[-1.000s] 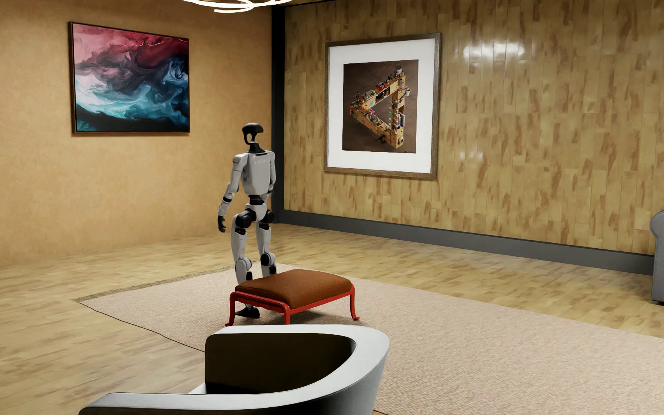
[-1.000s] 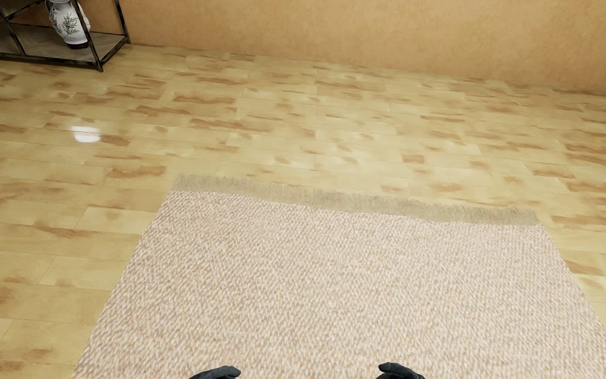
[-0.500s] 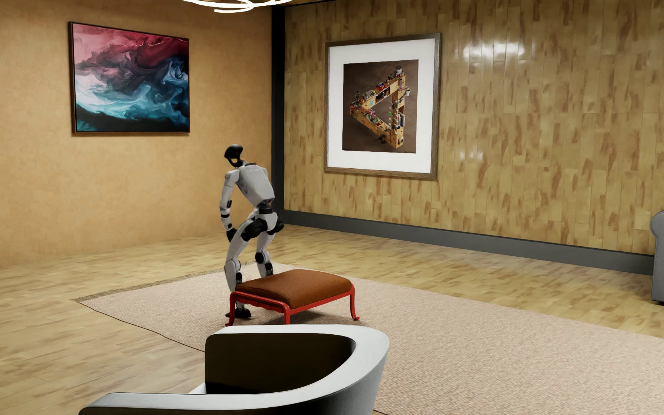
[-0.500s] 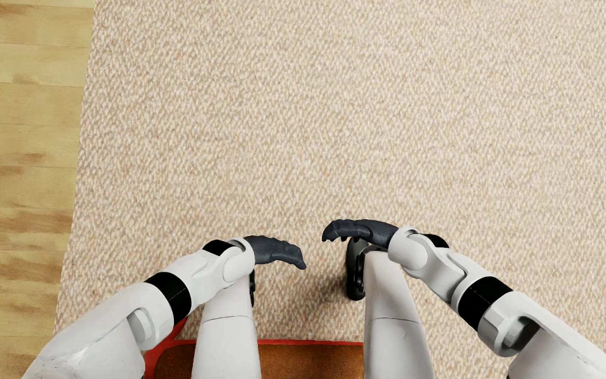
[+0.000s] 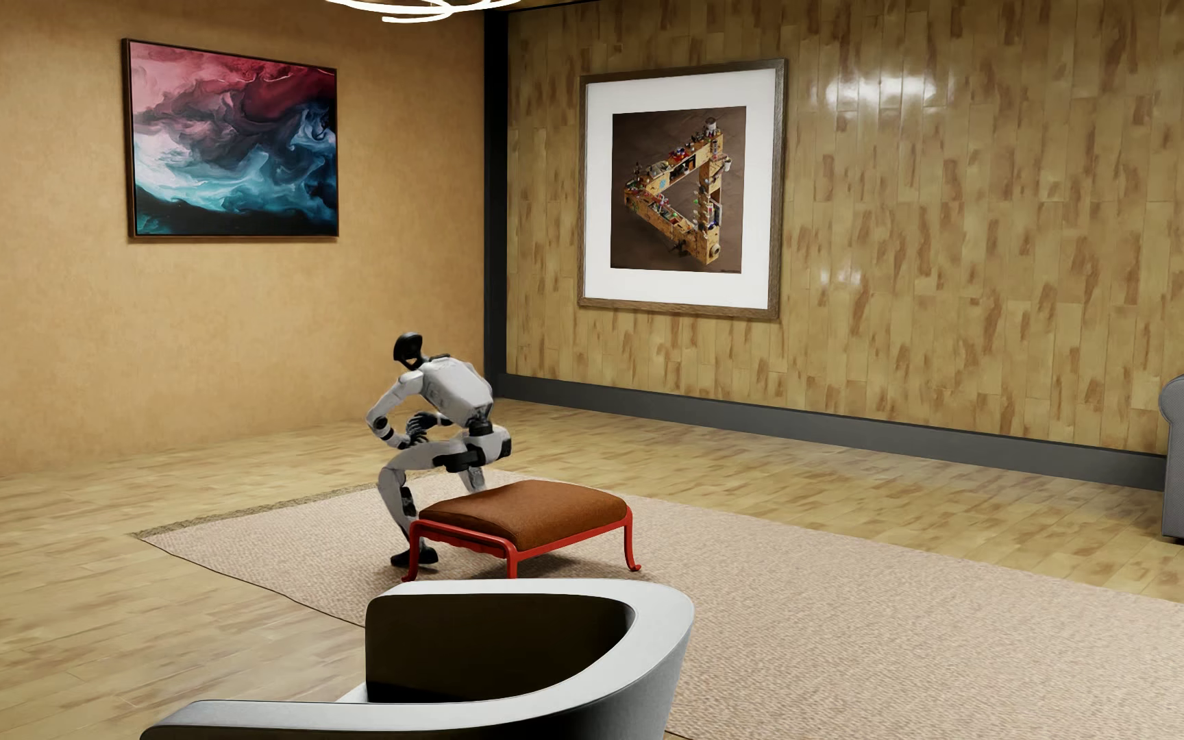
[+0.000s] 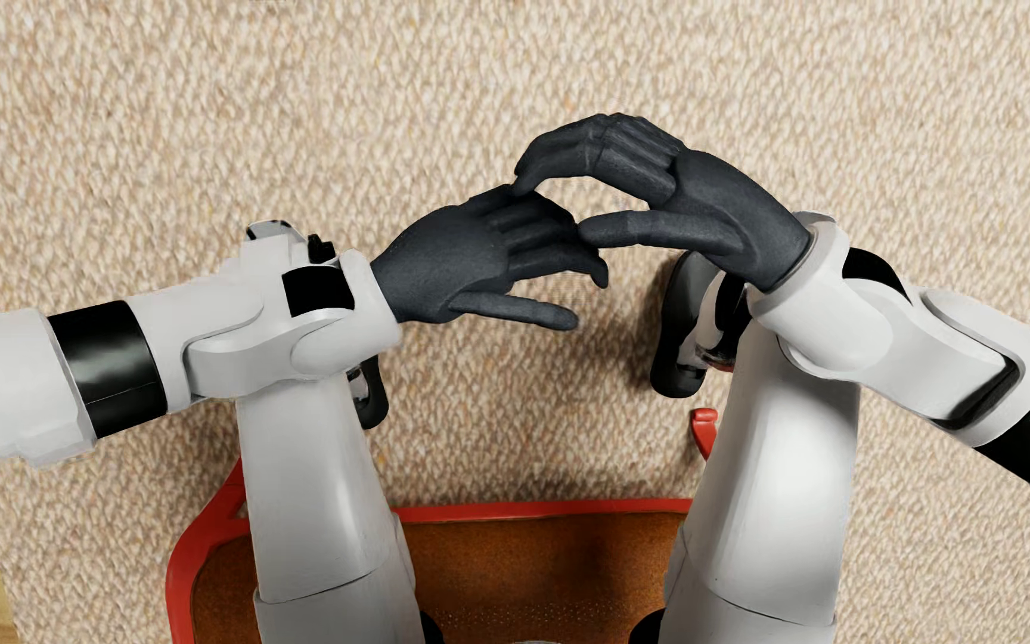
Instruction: Sit on the chair
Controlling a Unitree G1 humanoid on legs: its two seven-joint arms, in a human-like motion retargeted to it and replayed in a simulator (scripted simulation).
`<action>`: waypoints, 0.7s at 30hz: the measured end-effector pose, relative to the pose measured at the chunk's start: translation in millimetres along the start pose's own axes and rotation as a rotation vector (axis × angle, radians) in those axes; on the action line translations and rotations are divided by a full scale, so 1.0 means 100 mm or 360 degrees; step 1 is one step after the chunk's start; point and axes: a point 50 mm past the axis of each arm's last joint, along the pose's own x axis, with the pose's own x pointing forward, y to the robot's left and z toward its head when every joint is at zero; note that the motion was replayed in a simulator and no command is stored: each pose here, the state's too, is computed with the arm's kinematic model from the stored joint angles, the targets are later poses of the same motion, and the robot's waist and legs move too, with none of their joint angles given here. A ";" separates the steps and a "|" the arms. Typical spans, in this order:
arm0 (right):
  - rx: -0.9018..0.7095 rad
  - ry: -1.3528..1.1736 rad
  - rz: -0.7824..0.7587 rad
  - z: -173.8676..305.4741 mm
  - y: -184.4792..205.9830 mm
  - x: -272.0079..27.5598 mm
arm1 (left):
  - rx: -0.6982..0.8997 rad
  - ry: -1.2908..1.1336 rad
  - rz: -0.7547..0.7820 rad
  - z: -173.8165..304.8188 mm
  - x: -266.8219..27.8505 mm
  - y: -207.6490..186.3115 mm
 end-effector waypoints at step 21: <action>0.0734 0.1862 -0.0607 -1.02 1.37 -1.77 | -0.1305 0.2067 0.0378 -0.40 -1.33 -1.87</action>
